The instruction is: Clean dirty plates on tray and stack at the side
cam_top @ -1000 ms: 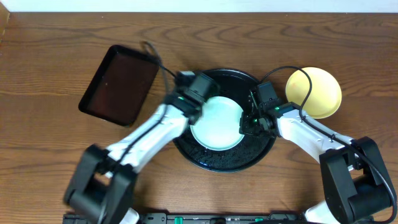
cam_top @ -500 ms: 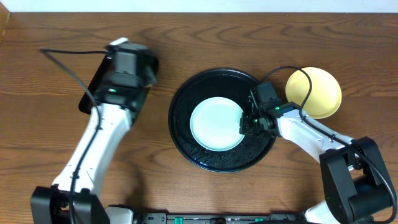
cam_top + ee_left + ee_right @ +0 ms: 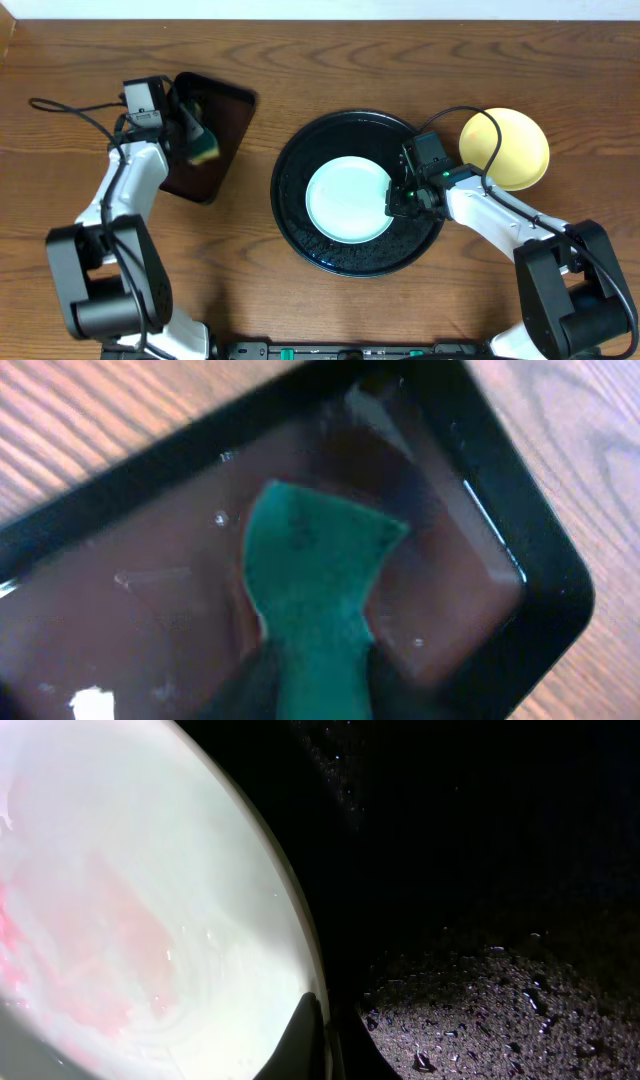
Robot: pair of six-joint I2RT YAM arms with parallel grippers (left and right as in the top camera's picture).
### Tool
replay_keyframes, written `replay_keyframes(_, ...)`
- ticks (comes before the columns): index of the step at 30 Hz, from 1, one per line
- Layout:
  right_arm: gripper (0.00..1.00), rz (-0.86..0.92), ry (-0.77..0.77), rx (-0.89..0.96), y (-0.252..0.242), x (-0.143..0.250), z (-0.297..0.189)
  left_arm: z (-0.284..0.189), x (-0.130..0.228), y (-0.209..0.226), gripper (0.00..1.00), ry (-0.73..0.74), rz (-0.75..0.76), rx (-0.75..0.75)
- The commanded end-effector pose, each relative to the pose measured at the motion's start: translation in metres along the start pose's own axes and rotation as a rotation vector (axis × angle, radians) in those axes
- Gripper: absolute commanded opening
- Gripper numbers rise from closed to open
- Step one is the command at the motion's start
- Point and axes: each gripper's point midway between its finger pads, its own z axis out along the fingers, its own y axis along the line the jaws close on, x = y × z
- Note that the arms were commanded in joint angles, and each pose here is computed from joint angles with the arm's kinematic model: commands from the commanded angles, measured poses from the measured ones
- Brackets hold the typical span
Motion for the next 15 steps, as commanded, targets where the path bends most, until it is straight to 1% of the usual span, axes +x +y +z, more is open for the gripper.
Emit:
replay_keyframes(1, 0.01, 0.001, 0.031, 0.061, -0.017, 0.01, 0.009, -0.007, -0.008, -0.011, 0.7, -0.01, -0.001, 0.055)
replay_keyframes(2, 0.01, 0.001, 0.029, 0.06, -0.016, 0.009, 0.009, -0.009, -0.009, -0.012, 0.75, -0.016, 0.0, 0.059)
replay_keyframes(4, 0.01, -0.001, 0.025, 0.057, -0.014, 0.007, 0.007, -0.016, -0.014, -0.015, 0.75, -0.033, 0.001, 0.068)
replay_keyframes(8, 0.01, -0.063, -0.005, 0.041, -0.002, -0.006, -0.012, -0.052, -0.032, -0.027, 0.76, -0.111, 0.007, 0.111)
replay_keyframes(11, 0.01, -0.117, -0.06, 0.046, 0.009, -0.021, -0.039, -0.089, -0.045, -0.036, 0.77, -0.185, 0.013, 0.151)
replay_keyframes(15, 0.01, -0.176, -0.168, 0.123, 0.011, -0.039, -0.076, -0.125, -0.058, -0.045, 0.77, -0.263, 0.019, 0.194)
